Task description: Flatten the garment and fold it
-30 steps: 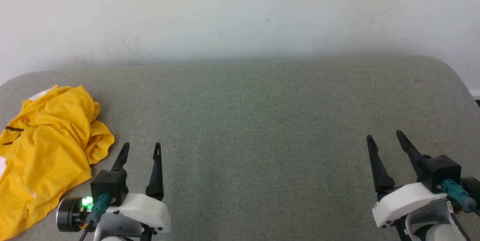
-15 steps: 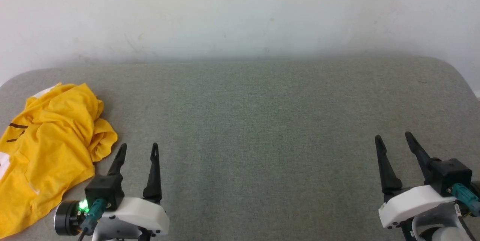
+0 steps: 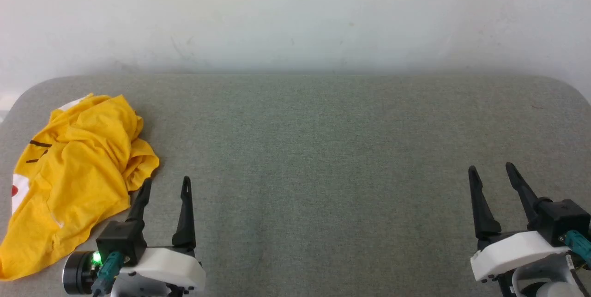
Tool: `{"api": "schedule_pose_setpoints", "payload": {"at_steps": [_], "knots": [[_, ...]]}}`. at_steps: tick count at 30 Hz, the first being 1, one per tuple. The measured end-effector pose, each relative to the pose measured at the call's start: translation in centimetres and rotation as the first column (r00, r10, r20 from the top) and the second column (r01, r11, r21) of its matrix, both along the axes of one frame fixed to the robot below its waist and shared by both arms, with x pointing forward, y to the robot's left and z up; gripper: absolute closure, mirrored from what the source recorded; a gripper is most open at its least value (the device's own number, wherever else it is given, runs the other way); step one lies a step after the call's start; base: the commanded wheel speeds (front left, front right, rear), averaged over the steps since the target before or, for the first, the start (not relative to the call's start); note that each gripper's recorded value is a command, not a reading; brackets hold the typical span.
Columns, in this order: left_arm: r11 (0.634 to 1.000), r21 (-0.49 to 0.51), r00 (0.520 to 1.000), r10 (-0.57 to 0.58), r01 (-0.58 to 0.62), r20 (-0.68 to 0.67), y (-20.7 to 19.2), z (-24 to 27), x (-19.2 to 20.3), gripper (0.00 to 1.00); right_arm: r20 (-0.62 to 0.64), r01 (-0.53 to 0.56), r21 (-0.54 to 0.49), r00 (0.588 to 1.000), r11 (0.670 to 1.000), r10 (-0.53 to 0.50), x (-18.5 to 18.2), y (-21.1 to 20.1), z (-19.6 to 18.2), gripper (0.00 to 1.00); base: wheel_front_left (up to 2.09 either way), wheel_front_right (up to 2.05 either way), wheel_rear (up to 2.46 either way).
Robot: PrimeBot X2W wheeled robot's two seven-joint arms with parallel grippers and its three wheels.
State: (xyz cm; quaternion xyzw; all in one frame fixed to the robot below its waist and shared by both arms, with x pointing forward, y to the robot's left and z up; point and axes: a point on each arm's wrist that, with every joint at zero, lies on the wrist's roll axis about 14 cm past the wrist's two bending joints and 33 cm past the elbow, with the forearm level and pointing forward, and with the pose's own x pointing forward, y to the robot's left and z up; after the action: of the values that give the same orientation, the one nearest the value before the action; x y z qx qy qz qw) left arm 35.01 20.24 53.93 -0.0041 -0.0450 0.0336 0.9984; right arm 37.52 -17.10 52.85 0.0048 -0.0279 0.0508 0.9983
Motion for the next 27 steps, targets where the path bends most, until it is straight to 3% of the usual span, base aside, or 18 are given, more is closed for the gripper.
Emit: {"api": "schedule_pose_setpoints", "payload": {"at_steps": [27], "knots": [[0.982,-0.051,0.981,0.187,-0.184,0.057,5.3,0.7,-4.7,0.00,0.012,-0.183,0.017,0.983,0.983,0.183,2.0,6.4,-0.7,0.00,0.00,0.00,0.00]]}}
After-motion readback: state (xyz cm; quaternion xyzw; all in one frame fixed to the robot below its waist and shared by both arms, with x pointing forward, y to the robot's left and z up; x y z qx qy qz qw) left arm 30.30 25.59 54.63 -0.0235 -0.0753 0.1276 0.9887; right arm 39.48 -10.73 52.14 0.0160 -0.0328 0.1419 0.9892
